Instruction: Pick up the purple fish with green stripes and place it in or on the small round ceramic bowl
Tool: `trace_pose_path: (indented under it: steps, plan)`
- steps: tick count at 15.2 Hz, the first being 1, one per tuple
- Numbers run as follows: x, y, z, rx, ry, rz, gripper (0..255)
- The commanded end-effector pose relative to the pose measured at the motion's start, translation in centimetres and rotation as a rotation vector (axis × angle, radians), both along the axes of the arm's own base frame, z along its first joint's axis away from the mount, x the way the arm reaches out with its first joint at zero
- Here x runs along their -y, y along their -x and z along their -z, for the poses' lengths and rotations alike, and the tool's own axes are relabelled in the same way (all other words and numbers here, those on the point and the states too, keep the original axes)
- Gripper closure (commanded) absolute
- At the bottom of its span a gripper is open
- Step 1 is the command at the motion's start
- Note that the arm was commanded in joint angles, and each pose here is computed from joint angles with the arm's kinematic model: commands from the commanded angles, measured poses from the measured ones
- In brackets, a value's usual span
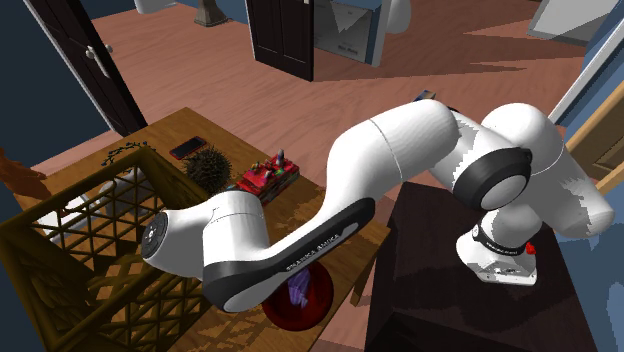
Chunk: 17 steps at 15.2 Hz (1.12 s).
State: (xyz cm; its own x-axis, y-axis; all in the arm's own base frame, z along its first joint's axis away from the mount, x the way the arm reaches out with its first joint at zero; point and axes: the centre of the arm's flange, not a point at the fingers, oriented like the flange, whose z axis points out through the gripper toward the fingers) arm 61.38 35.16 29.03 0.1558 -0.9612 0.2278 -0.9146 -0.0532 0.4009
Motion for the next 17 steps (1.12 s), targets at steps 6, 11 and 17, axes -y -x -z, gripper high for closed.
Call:
trace_pose_path:
  steps: [6,11,17]
  plan:
    - [0.0,0.0,0.1,0.0,0.0,0.0,0]
    - [-0.3,-0.5,-1.1,0.0,0.0,0.0,0]
    - [-1.3,-1.9,-4.4,0.0,0.0,0.0,0]
